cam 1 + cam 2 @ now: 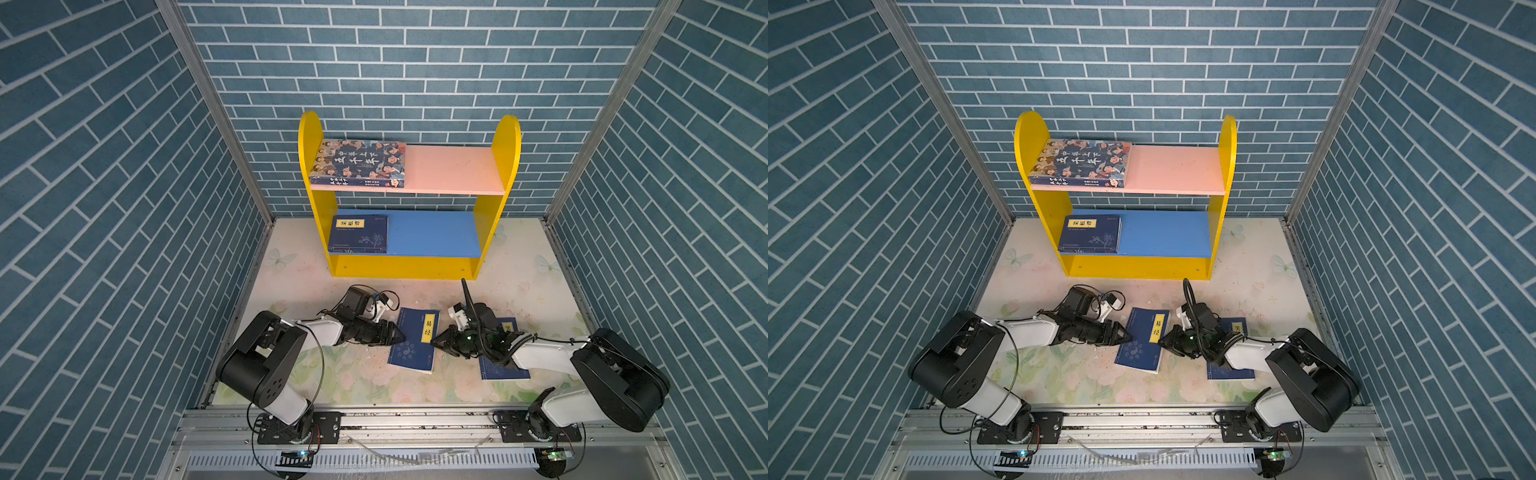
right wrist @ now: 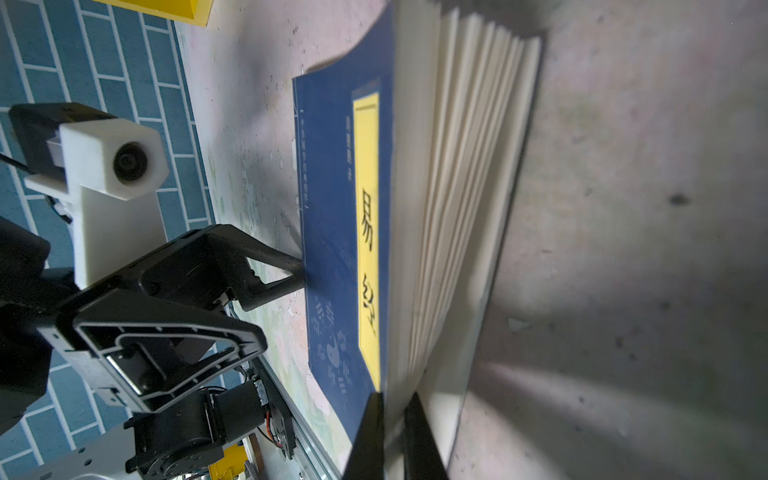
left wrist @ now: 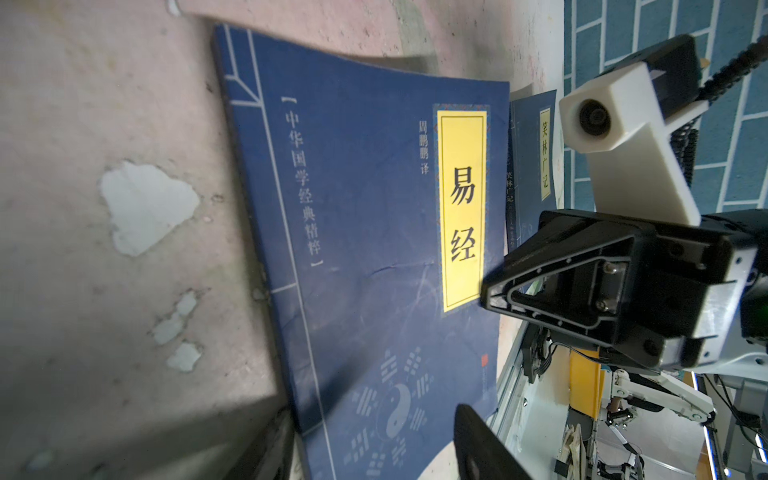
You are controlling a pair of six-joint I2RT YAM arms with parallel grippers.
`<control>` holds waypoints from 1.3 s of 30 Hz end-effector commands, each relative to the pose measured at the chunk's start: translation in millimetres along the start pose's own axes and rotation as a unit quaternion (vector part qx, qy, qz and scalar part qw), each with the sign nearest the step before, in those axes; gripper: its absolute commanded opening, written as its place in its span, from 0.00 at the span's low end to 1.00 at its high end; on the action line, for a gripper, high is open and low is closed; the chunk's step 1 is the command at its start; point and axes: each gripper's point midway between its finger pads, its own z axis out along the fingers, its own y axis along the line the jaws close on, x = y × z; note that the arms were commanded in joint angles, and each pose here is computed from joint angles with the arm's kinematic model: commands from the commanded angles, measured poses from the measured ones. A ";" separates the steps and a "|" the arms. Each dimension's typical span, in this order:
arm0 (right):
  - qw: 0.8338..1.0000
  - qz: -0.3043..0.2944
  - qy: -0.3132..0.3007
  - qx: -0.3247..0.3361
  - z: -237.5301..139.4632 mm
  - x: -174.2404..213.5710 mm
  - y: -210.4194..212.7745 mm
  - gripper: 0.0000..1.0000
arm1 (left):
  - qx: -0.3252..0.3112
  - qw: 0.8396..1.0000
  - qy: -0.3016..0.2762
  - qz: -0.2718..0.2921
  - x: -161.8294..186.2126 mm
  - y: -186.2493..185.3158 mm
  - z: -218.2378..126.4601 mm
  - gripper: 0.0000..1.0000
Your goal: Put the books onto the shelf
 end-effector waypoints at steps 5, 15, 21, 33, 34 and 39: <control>0.997 0.006 0.003 0.077 -2.0 1.2 -27.6 0.24 | -0.007 1.000 0.010 0.000 10.2 1.5 -0.7 0.61; 0.997 0.011 0.012 0.070 8.6 -0.6 -27.1 0.43 | -0.003 1.000 0.019 -0.008 15.2 3.2 5.5 0.61; 0.999 0.014 0.010 0.042 14.9 -3.4 -19.2 0.24 | 0.006 1.000 0.027 -0.002 17.1 -2.9 8.9 0.61; 1.000 -0.022 -0.001 -0.011 -1.1 -7.1 8.4 0.00 | -0.009 0.998 0.010 0.067 6.6 -15.0 -15.2 0.64; 0.999 -0.027 -0.004 -0.019 -5.2 -9.0 13.2 0.00 | -0.007 0.998 0.002 0.070 2.8 -16.7 -21.0 0.64; 0.998 -0.039 -0.015 -0.050 -24.8 -17.1 30.5 0.00 | 0.002 0.998 -0.050 0.044 -19.1 -14.6 -50.5 0.64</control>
